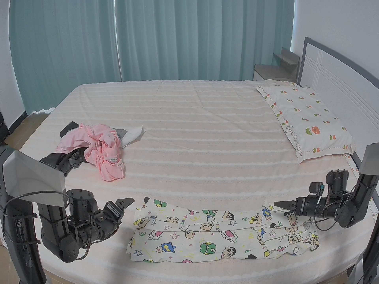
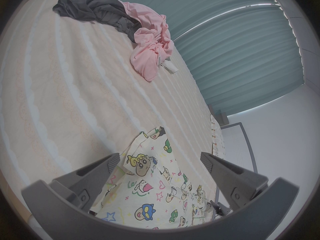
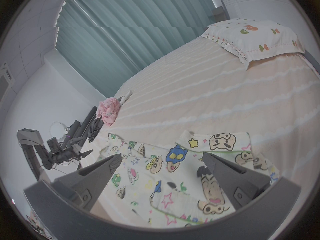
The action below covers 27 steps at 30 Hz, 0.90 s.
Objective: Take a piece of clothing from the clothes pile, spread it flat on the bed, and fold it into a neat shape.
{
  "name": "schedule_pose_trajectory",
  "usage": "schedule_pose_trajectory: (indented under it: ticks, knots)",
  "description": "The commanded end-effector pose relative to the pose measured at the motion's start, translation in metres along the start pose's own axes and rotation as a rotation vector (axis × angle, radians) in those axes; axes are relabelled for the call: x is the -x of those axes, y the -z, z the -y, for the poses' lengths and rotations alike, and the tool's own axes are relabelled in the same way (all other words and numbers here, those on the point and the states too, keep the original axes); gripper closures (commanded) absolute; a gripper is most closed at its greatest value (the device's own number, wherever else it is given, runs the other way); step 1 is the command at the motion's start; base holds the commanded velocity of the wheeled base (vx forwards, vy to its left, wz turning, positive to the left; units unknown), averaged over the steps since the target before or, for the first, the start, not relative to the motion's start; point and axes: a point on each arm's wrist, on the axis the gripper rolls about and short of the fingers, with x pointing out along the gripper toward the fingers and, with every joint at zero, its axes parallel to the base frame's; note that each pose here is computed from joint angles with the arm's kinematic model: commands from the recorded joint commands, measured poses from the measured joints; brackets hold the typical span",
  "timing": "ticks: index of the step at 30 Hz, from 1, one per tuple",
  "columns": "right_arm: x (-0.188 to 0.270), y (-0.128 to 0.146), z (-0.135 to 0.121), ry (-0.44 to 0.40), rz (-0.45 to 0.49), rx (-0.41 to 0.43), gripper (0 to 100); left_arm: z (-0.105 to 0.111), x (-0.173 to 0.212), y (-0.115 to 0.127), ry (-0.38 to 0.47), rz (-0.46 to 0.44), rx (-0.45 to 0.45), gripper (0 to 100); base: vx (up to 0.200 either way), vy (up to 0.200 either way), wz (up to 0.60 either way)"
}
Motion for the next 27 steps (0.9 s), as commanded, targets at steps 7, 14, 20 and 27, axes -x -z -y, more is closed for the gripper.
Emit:
schedule_pose_trajectory:
  ticks: [7, 14, 20, 27]
  knots:
    - [0.001, 0.049, 0.004, 0.1, -0.162, 0.008, 0, -0.002, 0.002, 0.003, -0.011, -0.009, -0.005, 0, 0.0, 0.0, 0.0]
    - [0.015, 0.065, 0.006, 0.141, -0.204, 0.036, 0, -0.002, 0.002, 0.003, -0.017, -0.003, -0.007, 0, 0.0, 0.0, 0.0]
    - [0.03, 0.057, 0.004, 0.138, -0.083, 0.063, 0, -0.003, 0.0, 0.006, -0.025, -0.007, -0.013, 0, 0.0, 0.0, 0.0]
    - [0.036, 0.039, 0.009, 0.149, 0.067, 0.097, 0, -0.004, -0.001, 0.007, -0.025, 0.004, -0.015, 0, 0.0, 0.0, 0.0]
